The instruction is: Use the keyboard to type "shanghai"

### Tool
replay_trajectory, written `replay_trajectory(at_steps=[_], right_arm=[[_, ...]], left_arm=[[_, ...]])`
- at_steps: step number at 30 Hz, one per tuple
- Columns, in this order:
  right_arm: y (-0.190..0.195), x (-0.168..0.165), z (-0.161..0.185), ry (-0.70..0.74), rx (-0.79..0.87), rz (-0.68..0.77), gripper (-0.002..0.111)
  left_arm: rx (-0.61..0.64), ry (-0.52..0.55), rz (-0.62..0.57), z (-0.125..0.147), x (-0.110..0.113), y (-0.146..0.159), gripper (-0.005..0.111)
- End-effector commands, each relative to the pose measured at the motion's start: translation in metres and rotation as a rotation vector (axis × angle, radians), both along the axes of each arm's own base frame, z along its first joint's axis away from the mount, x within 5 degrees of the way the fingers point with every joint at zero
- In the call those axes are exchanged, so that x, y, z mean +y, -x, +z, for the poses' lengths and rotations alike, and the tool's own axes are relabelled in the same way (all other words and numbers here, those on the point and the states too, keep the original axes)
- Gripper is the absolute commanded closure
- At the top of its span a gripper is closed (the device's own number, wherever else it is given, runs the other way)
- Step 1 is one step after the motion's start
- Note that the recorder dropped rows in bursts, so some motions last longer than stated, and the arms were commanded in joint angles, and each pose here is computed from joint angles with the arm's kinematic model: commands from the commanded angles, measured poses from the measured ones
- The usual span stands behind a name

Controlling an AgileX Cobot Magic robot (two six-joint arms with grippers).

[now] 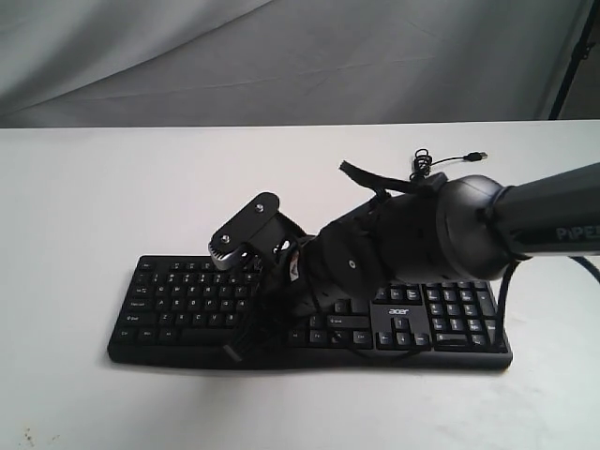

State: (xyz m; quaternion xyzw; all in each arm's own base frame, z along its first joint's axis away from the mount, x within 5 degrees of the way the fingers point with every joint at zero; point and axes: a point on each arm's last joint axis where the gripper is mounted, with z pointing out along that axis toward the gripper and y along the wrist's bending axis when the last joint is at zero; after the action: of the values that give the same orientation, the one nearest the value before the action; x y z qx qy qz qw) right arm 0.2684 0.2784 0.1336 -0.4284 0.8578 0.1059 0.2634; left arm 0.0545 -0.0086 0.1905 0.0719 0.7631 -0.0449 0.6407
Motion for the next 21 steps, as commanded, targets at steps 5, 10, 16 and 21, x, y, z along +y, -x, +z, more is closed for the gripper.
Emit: replay_trajectory(at_steps=[5, 10, 16, 21], right_arm=[[0.009, 0.014, 0.002, -0.06, -0.037, 0.012, 0.108], [0.009, 0.014, 0.001, -0.058, -0.03, 0.01, 0.108], [0.008, 0.014, 0.0, -0.062, -0.036, 0.008, 0.108], [0.008, 0.014, -0.013, -0.041, -0.007, 0.001, 0.108]], left_arm=[[-0.002, 0.002, -0.003, -0.001, 0.0, 0.0, 0.107], [-0.002, 0.002, -0.003, -0.001, 0.0, 0.0, 0.107], [-0.002, 0.002, -0.003, -0.001, 0.0, 0.0, 0.107], [-0.002, 0.002, -0.003, -0.001, 0.0, 0.0, 0.107]])
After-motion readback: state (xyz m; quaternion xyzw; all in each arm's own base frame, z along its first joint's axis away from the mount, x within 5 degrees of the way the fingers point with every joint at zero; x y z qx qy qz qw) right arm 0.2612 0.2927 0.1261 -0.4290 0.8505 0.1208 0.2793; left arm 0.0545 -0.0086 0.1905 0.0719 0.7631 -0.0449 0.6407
